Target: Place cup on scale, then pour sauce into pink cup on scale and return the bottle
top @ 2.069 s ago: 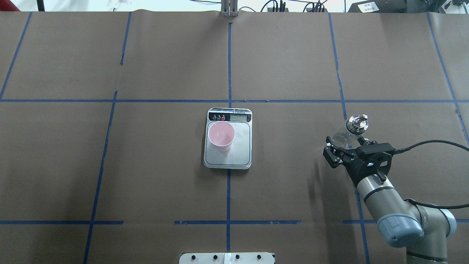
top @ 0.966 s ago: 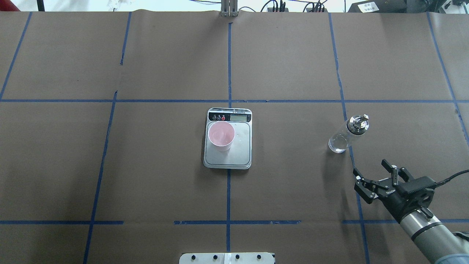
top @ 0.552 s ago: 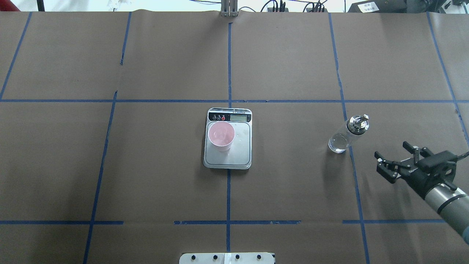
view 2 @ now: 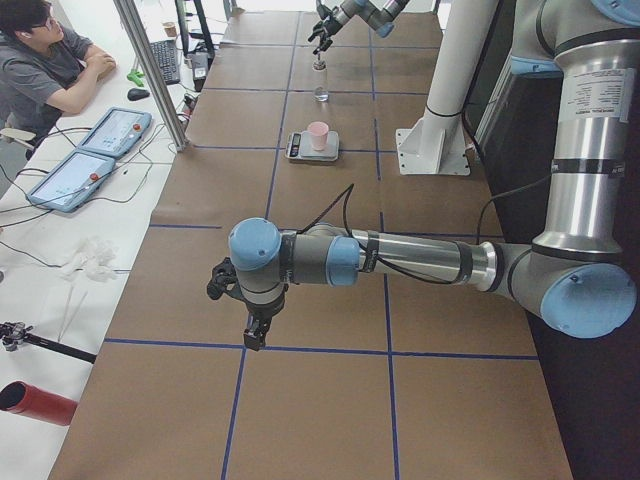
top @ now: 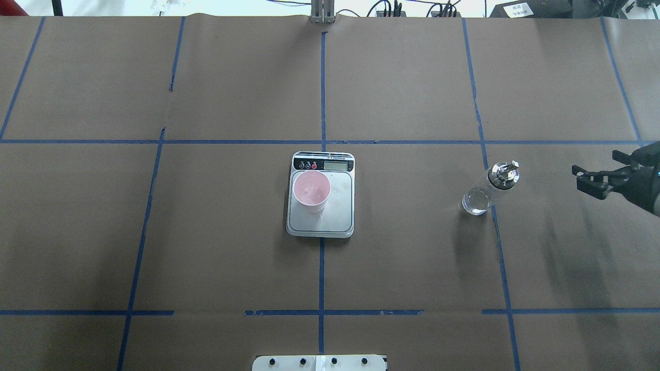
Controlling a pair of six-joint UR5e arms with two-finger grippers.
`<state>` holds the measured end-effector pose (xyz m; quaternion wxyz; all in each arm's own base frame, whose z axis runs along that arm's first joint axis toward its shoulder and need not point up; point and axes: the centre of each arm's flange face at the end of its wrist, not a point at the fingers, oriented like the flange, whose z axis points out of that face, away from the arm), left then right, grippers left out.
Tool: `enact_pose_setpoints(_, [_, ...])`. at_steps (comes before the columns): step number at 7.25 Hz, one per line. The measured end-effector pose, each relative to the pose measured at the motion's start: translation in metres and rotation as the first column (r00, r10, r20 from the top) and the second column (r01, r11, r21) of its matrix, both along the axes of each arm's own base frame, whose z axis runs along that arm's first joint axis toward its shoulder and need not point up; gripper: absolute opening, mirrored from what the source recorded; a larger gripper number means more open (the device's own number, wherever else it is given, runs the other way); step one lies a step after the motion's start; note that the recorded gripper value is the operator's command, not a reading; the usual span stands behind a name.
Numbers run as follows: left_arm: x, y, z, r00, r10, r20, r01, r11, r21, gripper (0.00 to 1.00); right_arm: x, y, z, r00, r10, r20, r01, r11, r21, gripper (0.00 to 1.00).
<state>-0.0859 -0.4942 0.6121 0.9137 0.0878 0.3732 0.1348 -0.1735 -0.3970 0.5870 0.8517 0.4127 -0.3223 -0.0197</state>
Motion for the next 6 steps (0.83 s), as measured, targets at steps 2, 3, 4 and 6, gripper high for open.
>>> enact_pose_setpoints(2, [0.003, 0.000, -0.001, 1.000, 0.004, -0.018, -0.004, 1.000, 0.001, 1.00, 0.058, -0.043, 0.003, 0.999, -0.042, -0.019, 0.038, 0.984, -0.176, 1.00])
enact_pose_setpoints(3, [0.004, 0.000, -0.002, 1.000, 0.005, -0.021, -0.005, 1.000, 0.001, 1.00, 0.085, -0.063, 0.002, 0.997, -0.072, -0.009, 0.067, 0.960, -0.273, 1.00])
enact_pose_setpoints(4, [0.005, -0.001, -0.002, 1.000, 0.006, -0.022, -0.006, 1.000, 0.001, 1.00, 0.118, -0.078, 0.001, 0.992, -0.126, 0.001, 0.118, 0.929, -0.351, 1.00])
enact_pose_setpoints(6, [0.005, 0.000, -0.002, 1.000, 0.008, -0.023, -0.008, 1.000, 0.002, 1.00, 0.179, -0.080, 0.009, 0.977, -0.213, 0.021, 0.200, 0.872, -0.448, 1.00])
